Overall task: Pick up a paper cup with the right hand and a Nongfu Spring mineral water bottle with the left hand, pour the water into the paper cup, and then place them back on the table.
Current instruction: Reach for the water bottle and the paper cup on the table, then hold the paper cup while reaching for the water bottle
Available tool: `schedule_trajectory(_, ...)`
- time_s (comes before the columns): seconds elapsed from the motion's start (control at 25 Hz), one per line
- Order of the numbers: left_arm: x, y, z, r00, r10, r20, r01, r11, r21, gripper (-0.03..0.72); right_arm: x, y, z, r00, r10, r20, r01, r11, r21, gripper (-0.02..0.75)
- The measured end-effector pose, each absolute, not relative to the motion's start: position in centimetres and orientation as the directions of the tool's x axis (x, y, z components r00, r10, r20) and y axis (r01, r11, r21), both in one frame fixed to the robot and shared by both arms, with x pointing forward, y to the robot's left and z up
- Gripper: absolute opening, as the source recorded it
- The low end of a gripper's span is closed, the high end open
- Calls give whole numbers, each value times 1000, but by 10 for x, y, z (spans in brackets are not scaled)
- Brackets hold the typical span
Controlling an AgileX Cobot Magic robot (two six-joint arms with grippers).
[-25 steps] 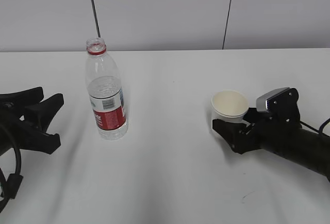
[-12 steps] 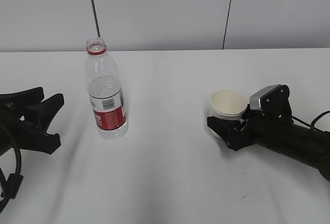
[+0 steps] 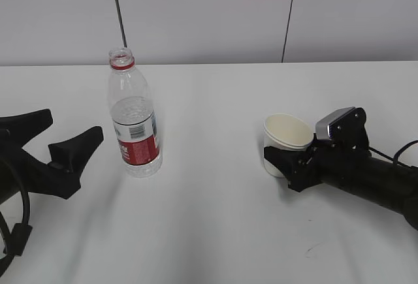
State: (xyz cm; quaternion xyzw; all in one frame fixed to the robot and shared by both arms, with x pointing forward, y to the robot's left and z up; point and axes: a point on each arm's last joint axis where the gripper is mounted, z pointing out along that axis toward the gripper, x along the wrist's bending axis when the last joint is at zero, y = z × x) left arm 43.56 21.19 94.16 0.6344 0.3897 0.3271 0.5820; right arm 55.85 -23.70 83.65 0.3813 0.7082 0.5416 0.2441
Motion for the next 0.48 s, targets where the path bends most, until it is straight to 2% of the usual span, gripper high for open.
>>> schedule_trajectory(0.48, 470, 192, 925, 540, 841, -24, 145, -65, 987, 596, 558, -237, 836, -592, 803, 67, 275, 123, 953, 487)
